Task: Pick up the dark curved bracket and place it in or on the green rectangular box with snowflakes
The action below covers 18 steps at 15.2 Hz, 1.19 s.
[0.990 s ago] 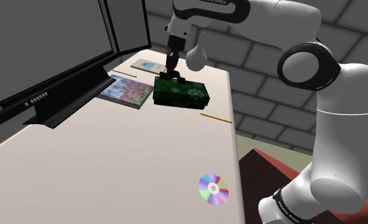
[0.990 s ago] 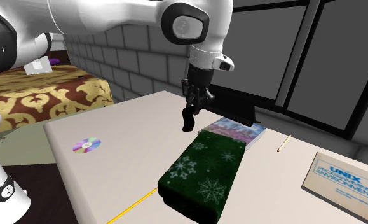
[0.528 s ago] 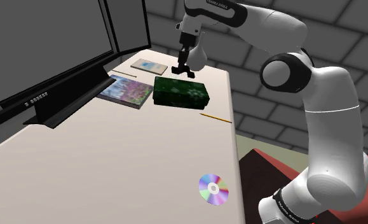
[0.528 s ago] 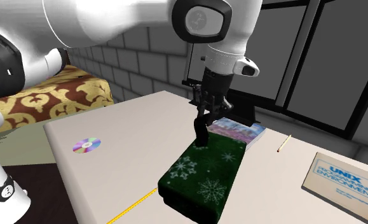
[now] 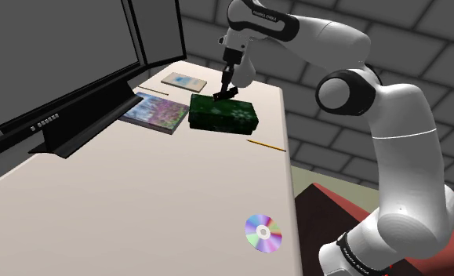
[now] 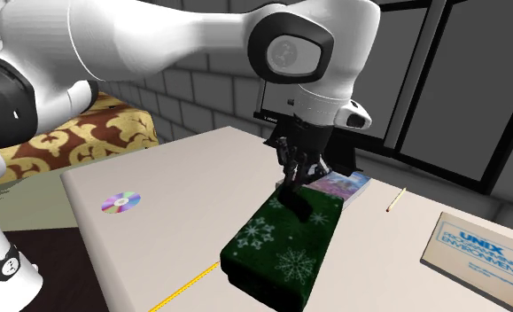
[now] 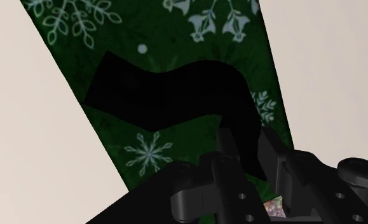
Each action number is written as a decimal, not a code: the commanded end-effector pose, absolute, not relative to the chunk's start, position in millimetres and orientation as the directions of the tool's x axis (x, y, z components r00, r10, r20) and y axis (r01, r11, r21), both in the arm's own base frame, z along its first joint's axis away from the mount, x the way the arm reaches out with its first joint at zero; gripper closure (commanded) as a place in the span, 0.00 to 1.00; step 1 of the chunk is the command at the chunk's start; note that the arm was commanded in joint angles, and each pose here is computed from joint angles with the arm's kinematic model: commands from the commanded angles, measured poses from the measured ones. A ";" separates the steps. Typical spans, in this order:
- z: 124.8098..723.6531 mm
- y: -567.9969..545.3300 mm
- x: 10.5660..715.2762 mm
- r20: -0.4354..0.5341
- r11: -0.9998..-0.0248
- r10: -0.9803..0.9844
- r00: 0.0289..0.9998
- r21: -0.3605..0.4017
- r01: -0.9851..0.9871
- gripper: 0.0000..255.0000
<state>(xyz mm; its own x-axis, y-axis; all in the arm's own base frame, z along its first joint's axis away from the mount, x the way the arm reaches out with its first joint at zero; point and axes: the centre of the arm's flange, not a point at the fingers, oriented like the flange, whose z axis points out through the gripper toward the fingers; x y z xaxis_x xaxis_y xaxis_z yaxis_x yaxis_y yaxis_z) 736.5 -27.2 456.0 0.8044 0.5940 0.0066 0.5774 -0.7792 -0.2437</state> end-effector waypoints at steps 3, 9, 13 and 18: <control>434.3 -27.5 736.0 0.007 -0.779 0.594 0.804 -0.243 0.578 1.00; 407.6 -27.5 736.0 0.007 -0.779 0.594 0.804 -0.243 0.578 1.00; 407.6 -27.5 736.0 0.007 -0.779 0.594 0.804 -0.243 0.578 1.00; 407.5 -29.0 736.1 0.007 -0.779 0.594 0.804 -0.243 0.577 0.00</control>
<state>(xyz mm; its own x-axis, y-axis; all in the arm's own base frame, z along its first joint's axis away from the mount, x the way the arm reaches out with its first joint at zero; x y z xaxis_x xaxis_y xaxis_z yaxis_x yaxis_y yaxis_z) 736.0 -28.9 408.2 0.8045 0.5939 0.0079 0.5777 -0.7794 -0.2426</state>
